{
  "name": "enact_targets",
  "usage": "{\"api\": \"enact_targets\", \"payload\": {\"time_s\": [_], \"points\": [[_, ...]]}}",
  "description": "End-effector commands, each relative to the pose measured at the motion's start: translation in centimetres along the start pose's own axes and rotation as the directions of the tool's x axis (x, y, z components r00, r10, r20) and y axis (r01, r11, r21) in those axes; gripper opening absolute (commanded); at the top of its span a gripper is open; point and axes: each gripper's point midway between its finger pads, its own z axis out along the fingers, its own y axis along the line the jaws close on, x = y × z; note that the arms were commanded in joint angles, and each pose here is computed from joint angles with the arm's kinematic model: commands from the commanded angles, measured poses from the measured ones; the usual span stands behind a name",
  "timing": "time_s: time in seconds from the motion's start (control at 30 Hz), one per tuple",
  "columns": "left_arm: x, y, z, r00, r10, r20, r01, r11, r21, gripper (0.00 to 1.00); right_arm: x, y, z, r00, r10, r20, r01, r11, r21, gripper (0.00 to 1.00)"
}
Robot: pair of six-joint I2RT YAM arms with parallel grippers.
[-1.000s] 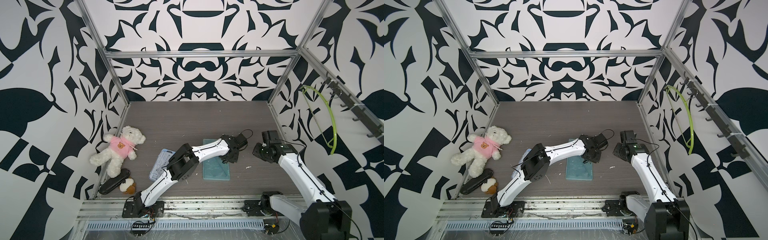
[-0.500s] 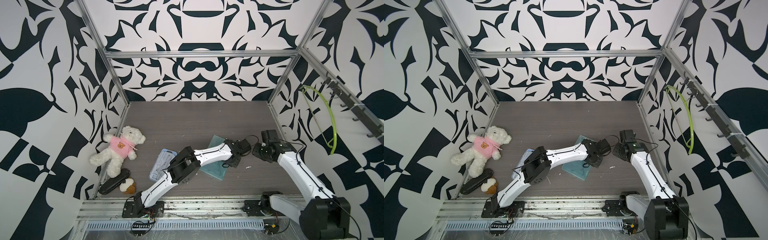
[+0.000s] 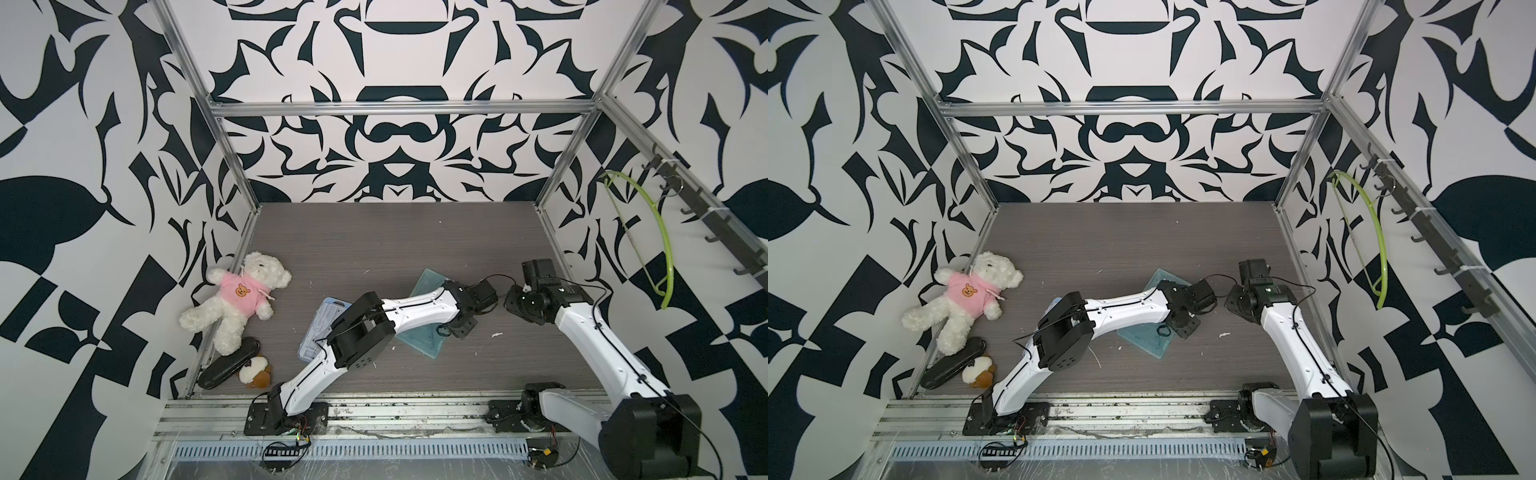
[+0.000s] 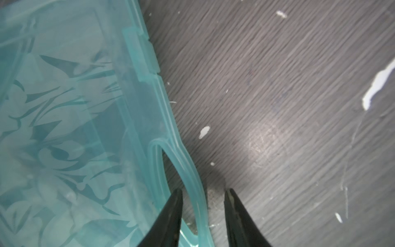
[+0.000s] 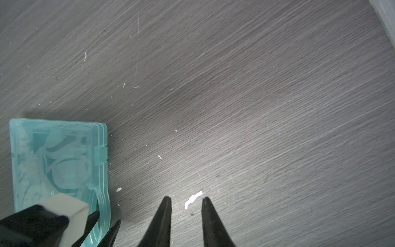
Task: Open the ruler set and take out the ruler
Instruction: Pick up the ruler set box at the center of the board.
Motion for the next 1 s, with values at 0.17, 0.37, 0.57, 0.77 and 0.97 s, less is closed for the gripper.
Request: {"api": "enact_targets", "payload": {"time_s": [0.17,0.37,0.57,0.77,0.97], "points": [[-0.1,0.6,0.4,0.998,-0.057,-0.005,0.057,0.998,-0.02,0.24,-1.0,0.4,-1.2,0.999,0.008,0.042,-0.008,1.0,-0.021,0.28],[0.6,1.0,0.9,0.997,-0.079,-0.023,0.078,0.996,-0.038,0.19,-0.9,0.4,-1.2,0.999,0.009,0.042,-0.008,1.0,-0.024,0.28],[1.5,1.8,1.5,0.995,-0.08,-0.062,0.074,0.993,-0.092,0.21,-0.8,0.7,-1.2,0.999,0.011,0.035,-0.009,0.999,-0.042,0.29],[1.7,1.8,1.8,0.994,-0.088,-0.071,0.082,0.993,-0.086,0.06,-0.6,1.1,-1.4,1.0,0.011,0.025,-0.009,0.998,-0.065,0.33],[0.9,1.7,0.0,0.996,-0.08,-0.032,0.078,0.996,-0.048,0.0,-0.5,1.7,-1.6,1.0,0.019,0.008,-0.018,0.995,-0.098,0.42]]}}
